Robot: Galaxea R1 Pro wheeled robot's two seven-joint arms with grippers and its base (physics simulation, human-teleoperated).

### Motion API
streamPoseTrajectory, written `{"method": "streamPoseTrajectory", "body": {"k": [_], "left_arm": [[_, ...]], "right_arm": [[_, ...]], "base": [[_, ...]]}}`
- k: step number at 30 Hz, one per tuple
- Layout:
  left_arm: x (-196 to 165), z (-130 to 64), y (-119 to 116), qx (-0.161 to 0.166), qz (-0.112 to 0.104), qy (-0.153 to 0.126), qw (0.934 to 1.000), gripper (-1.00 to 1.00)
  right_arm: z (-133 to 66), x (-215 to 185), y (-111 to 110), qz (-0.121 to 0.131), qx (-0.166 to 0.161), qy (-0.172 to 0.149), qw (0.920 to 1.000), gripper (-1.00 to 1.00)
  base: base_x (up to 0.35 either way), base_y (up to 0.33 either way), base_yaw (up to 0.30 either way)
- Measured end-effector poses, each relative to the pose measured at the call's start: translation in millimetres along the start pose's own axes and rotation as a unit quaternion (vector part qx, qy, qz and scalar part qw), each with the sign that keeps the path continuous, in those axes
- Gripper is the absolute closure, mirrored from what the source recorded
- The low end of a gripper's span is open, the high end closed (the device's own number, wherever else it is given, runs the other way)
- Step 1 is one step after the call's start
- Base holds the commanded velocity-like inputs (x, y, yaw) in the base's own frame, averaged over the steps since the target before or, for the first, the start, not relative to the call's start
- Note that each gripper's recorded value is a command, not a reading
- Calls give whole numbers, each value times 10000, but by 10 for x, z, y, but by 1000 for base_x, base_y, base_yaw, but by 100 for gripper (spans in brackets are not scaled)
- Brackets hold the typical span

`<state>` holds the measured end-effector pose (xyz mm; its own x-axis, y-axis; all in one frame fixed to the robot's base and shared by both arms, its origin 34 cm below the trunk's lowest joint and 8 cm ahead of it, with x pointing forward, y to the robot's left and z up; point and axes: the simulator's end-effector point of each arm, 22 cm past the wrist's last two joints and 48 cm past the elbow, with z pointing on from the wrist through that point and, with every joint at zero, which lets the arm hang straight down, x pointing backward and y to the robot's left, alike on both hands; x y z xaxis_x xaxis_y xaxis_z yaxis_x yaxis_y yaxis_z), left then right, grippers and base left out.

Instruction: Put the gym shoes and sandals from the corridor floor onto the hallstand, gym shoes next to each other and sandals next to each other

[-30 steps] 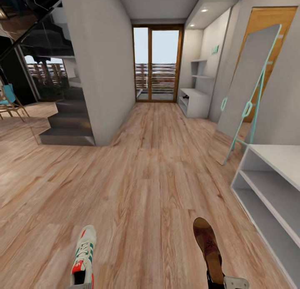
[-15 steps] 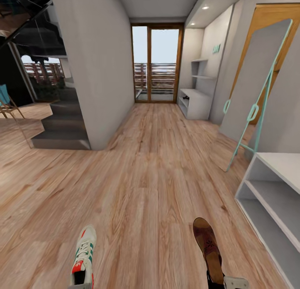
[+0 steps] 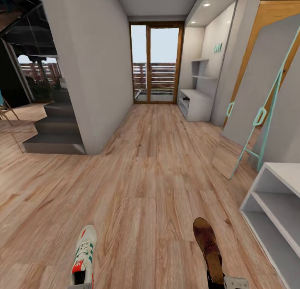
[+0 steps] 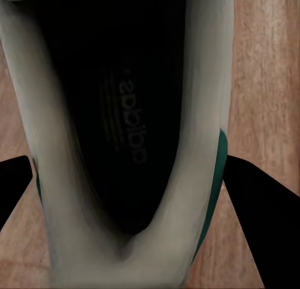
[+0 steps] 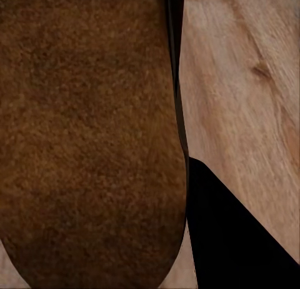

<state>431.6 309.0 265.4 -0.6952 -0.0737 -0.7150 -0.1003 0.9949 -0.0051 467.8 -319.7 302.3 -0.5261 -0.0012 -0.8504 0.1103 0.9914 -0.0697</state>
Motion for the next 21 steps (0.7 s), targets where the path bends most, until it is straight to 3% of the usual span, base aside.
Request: {"method": "streamPoseTrajectory", "body": {"k": [21], "left_arm": [[2,0,-1,1,0,2,10000,100]], "right_arm": [[0,2,-6,0,5,4,10000,100]], "base": [[339,-74,0]]}}
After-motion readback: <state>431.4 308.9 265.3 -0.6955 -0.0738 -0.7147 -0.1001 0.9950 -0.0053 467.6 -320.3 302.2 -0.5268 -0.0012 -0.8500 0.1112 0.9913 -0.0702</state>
